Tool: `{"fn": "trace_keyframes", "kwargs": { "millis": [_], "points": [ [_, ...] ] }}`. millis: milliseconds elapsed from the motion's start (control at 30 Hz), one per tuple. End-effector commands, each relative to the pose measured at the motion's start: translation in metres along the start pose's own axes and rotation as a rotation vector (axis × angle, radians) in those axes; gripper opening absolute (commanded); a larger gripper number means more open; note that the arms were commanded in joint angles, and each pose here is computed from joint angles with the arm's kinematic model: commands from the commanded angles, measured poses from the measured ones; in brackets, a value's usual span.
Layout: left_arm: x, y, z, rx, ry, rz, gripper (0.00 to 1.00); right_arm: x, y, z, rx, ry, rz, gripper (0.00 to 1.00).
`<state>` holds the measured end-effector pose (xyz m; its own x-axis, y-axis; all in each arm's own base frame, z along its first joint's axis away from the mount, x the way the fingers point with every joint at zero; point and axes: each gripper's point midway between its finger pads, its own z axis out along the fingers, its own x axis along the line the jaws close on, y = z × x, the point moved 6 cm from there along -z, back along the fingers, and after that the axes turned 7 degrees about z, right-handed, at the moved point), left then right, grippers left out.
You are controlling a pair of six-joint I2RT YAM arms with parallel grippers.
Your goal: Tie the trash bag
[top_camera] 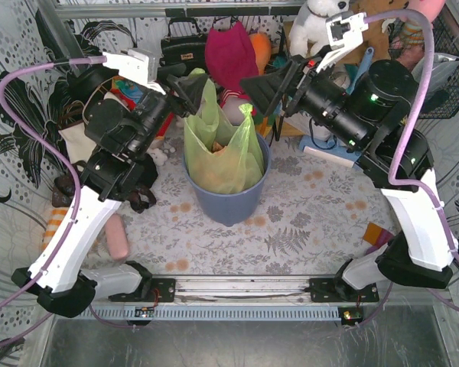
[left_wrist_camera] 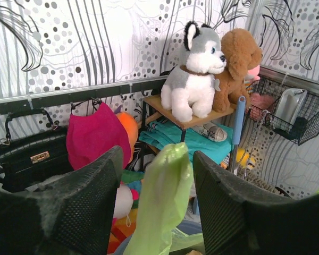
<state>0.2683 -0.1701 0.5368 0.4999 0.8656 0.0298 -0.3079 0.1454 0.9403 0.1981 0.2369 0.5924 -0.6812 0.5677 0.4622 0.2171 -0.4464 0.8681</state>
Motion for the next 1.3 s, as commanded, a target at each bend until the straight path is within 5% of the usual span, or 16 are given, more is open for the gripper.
{"fn": "trace_keyframes", "kwargs": {
  "millis": [0, 200, 400, 700, 900, 1100, 1267],
  "points": [
    [0.004, 0.023, -0.007, -0.071, -0.012, -0.045, 0.62, -0.007, -0.021, -0.008, 0.122, -0.026, -0.003, 0.77],
    [-0.001, 0.019, -0.004, -0.071, -0.066, -0.054, 0.51, -0.013, -0.040, -0.004, 0.217, -0.045, -0.016, 0.72],
    [-0.005, 0.013, -0.001, -0.056, -0.106, -0.061, 0.48, -0.020, -0.050, -0.003, 0.249, -0.075, -0.026, 0.56],
    [-0.006, 0.015, -0.002, -0.067, -0.114, -0.060, 0.29, -0.021, -0.054, -0.010, 0.282, -0.064, -0.038, 0.58],
    [-0.007, 0.015, -0.002, -0.067, -0.125, -0.060, 0.14, -0.021, -0.055, -0.009, 0.286, -0.063, -0.037, 0.40],
    [-0.008, 0.022, -0.006, -0.101, -0.132, -0.058, 0.00, -0.021, -0.050, -0.009, 0.251, -0.069, -0.041, 0.03],
    [-0.006, 0.029, -0.006, -0.117, -0.118, -0.047, 0.00, -0.025, -0.036, -0.003, 0.158, -0.122, -0.054, 0.00]
  ]
}}
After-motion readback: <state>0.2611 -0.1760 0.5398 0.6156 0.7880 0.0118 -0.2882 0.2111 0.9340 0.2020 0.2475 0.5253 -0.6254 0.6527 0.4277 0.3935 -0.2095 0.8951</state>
